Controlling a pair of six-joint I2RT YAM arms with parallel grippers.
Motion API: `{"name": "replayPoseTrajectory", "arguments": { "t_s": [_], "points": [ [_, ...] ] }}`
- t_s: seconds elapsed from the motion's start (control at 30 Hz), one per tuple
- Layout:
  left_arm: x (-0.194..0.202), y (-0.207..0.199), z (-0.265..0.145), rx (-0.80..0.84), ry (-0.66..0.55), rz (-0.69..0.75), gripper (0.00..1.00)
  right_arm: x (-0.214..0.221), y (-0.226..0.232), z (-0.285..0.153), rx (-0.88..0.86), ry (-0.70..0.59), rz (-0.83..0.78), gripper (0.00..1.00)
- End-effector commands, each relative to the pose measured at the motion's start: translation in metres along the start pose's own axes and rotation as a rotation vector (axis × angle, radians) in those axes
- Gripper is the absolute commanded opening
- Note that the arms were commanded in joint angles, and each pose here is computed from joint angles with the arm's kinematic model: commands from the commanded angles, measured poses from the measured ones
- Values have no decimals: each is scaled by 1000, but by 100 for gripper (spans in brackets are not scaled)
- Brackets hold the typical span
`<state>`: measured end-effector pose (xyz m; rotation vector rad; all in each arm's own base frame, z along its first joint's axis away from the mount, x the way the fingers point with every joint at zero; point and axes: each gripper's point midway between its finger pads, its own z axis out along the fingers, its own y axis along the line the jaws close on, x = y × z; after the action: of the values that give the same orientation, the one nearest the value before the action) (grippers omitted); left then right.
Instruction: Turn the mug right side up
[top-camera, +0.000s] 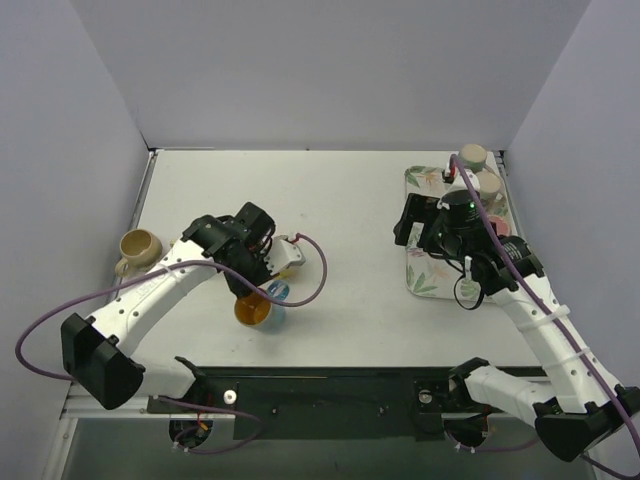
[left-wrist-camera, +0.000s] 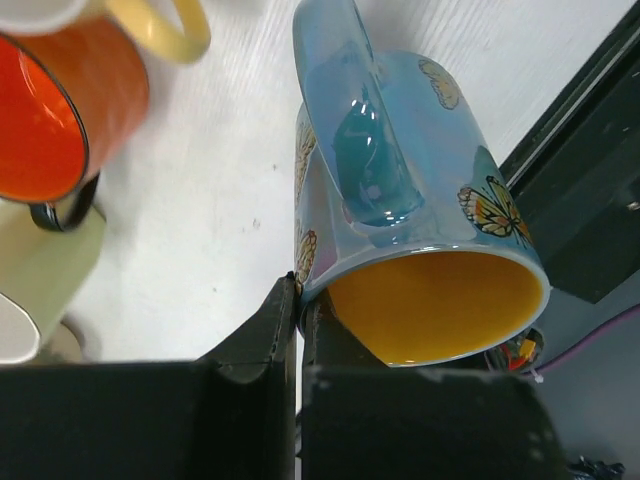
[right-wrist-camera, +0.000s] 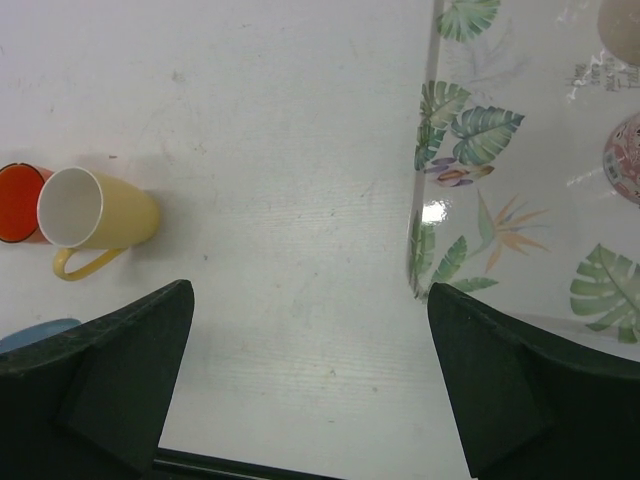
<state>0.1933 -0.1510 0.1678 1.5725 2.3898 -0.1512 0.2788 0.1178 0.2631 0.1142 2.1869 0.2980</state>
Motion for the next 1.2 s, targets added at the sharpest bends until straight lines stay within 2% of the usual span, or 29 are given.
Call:
{"name": "replayPoseTrajectory", "arguments": {
  "t_s": [0.0,0.13,0.23,0.43,0.5,0.53,0.6,0.77,0.87,0.93,0.97,1.0,1.03,1.07,1.1,1.13,1.17],
  "points": [
    [12,11,7,-37,7,-49,0,12,-11,2,27,26,-53,97],
    [4,13,31,-20,34,-87,0,15,-19,4,40,35,-109,98],
    [-1,15,50,-11,48,-63,0,8,-44,-1,109,22,-97,99],
    [-14,21,59,-23,25,-14,0,-7,-90,-17,155,-12,-70,100],
    [-16,21,59,-21,7,12,10,-12,-106,-18,186,-17,-89,100],
    [-18,21,58,-20,0,15,19,-17,-114,-19,197,-20,-82,100],
    [-20,21,54,-16,-8,26,31,-26,-125,-23,211,-28,-106,100],
    [-34,16,38,15,-95,48,40,-38,-154,-25,226,-29,-167,100],
    [-45,10,16,51,-153,69,45,-38,-177,-27,288,-16,-291,100],
    [-57,8,-6,71,-224,74,52,-34,-179,-18,211,-8,-402,100],
    [-63,7,-14,77,-255,74,55,-28,-169,-10,109,0,-431,100],
    [-71,9,-30,77,-305,74,56,-26,-170,-8,66,14,-529,100],
    [-75,11,-36,74,-327,72,58,-14,-153,-2,-67,29,-563,100],
    [-83,15,-48,58,-374,62,59,-10,-157,0,-111,34,-705,100],
    [-89,20,-54,42,-404,51,60,2,-156,3,-169,68,-741,100],
    [-97,27,-58,14,-440,34,61,4,-163,5,-179,87,-868,100],
    [-104,33,-63,-10,-475,29,61,1,-177,5,-134,130,-883,100]
  ]
}}
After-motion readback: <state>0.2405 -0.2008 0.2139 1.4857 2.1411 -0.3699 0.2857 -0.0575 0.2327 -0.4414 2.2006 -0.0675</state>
